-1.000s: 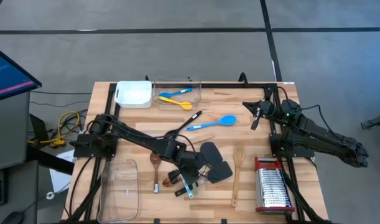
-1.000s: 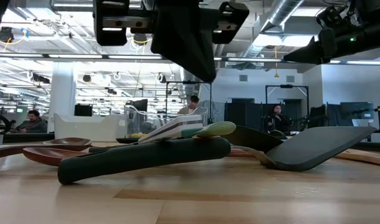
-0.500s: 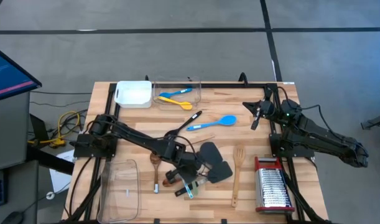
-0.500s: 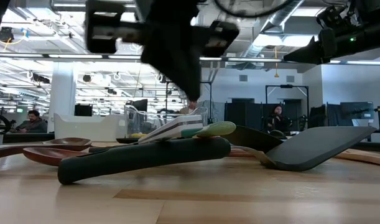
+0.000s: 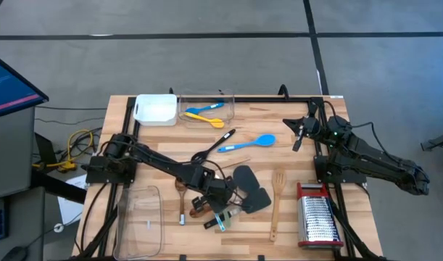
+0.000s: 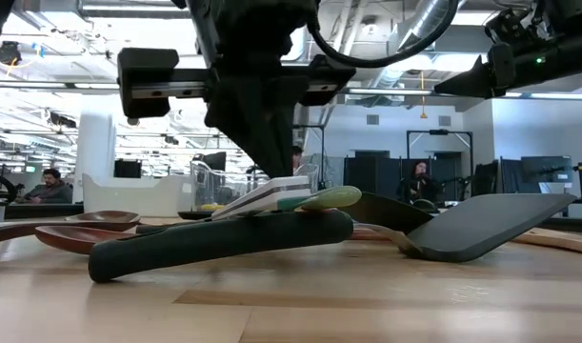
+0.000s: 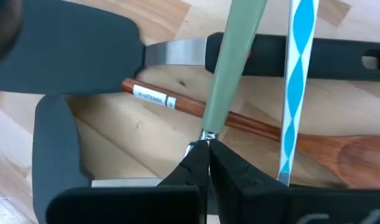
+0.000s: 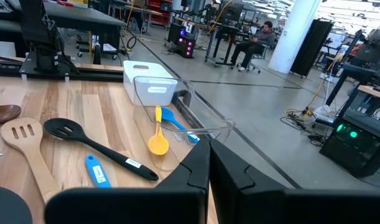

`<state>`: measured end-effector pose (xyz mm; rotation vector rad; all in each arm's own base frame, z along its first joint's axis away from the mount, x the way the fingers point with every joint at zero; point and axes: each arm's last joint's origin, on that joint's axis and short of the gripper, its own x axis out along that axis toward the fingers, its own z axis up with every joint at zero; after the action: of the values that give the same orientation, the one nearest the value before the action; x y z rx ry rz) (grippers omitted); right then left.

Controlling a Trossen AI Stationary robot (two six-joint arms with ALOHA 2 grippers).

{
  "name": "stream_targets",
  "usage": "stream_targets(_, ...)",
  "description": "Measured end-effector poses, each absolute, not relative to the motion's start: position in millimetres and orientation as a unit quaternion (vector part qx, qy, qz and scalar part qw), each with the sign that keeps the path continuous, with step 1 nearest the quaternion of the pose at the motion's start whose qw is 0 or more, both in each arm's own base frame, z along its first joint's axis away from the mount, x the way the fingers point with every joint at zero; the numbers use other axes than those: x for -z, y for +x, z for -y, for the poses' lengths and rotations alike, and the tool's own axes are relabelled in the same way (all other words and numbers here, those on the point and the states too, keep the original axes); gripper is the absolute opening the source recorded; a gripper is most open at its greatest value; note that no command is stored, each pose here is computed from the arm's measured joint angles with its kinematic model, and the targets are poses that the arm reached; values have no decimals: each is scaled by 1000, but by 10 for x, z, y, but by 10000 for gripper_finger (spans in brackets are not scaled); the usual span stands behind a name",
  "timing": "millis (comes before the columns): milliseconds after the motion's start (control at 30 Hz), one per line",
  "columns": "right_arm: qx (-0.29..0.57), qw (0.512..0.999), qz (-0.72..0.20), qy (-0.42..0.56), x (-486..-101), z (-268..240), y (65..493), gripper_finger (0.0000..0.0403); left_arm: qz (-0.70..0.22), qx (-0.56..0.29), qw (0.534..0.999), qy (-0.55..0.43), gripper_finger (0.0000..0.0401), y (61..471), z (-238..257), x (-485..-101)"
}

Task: Pick & Place Kitchen Items
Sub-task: Put the green table knife into the white bin

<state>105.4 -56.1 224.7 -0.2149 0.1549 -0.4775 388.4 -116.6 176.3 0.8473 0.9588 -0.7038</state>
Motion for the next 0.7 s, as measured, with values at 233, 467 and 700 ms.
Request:
stream_targets(233,236,963,-76,-106,-2247,561,1054,1,-437,310,748,391,8,3895,1165,-1768)
stream_targets(467,236,963,-77,-106,-2247,561,1054,1,-435,307,751,392,37,3903,1164,-1771)
stream_targets(700,236,963,-77,-106,-2246,561,1054,1,-432,310,752,390,73,3904,1169,-1774)
